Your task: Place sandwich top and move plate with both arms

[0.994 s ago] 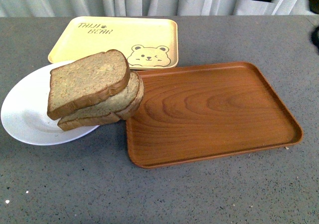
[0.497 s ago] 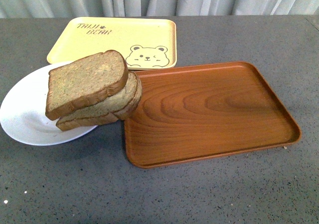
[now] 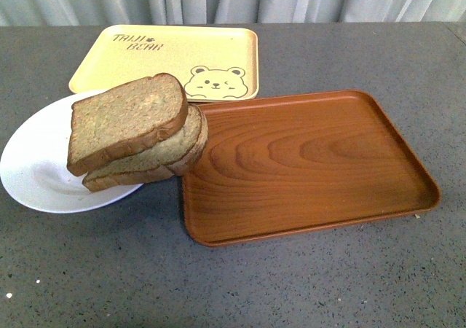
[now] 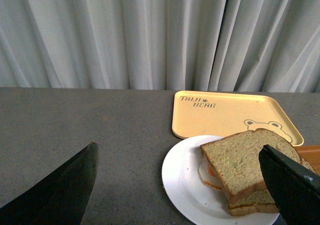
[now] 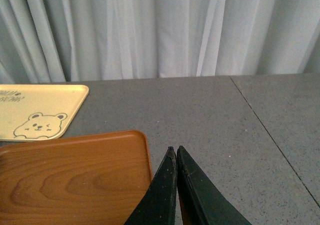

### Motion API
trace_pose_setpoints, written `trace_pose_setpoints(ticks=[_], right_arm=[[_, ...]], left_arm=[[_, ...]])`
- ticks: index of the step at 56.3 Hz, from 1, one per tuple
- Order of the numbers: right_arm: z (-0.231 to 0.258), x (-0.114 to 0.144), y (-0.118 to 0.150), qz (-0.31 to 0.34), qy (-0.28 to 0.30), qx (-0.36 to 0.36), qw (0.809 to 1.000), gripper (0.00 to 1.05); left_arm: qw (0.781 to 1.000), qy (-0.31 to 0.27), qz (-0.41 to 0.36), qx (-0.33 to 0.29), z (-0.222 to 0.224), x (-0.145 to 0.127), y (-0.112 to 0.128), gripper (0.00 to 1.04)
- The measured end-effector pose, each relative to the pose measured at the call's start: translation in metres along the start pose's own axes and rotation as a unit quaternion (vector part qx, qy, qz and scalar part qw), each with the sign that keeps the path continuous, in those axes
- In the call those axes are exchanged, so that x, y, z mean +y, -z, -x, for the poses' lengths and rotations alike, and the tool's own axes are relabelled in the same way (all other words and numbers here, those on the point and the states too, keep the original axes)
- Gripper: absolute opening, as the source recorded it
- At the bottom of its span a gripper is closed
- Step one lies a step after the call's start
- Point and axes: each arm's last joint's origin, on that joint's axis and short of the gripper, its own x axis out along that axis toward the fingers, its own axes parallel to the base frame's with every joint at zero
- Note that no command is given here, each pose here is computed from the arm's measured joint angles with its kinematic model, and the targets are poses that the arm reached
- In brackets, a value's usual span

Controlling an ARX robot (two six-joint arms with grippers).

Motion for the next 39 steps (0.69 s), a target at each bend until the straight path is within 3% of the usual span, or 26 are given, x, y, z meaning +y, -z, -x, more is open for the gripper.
trace_pose_setpoints(ticks=[39], right_arm=[[0.026,0.000,-0.008,0.000,0.000,-0.014,1.000,0.02]], left_arm=[[1.000,0.000,0.000,0.000,0.000,0.000,0.000,0.96]])
